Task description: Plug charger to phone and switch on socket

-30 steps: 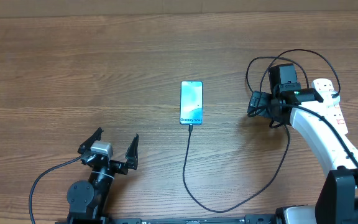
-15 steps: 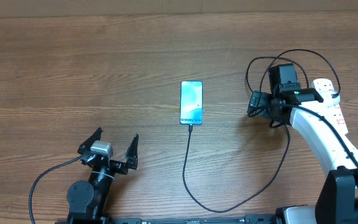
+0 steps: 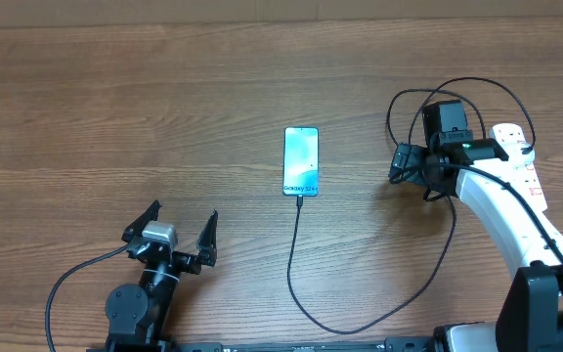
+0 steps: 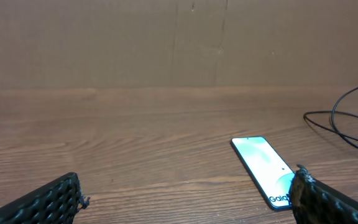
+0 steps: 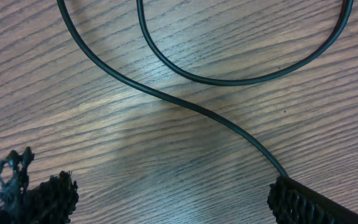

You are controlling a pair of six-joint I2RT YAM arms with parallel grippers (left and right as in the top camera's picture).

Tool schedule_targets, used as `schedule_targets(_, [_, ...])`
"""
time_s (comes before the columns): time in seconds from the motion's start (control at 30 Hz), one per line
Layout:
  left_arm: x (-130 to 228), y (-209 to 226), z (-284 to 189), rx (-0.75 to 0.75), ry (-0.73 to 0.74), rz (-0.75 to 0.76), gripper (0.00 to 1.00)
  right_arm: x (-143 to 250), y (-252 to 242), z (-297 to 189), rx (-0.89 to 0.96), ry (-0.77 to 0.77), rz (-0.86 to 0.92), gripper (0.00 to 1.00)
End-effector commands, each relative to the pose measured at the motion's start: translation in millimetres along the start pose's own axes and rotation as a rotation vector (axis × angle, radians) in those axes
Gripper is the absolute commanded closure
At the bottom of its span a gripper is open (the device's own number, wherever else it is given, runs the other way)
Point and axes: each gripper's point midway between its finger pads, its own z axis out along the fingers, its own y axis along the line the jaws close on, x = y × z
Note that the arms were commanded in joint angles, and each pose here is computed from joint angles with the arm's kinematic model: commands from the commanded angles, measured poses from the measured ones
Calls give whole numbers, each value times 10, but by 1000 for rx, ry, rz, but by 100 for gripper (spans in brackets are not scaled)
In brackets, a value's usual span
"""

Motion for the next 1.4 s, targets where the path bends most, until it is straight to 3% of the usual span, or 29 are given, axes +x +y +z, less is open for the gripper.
schedule_targets(0.0, [-4, 17, -5, -10, -6, 28, 0, -41, 3, -75, -11, -28, -2, 0])
schedule_targets(1.0, [-3, 17, -4, -10, -6, 28, 0, -42, 3, -76, -11, -28, -2, 0])
schedule_targets(1.37, [-3, 17, -4, -10, -6, 28, 0, -198, 8, -490, -64, -155, 16, 0])
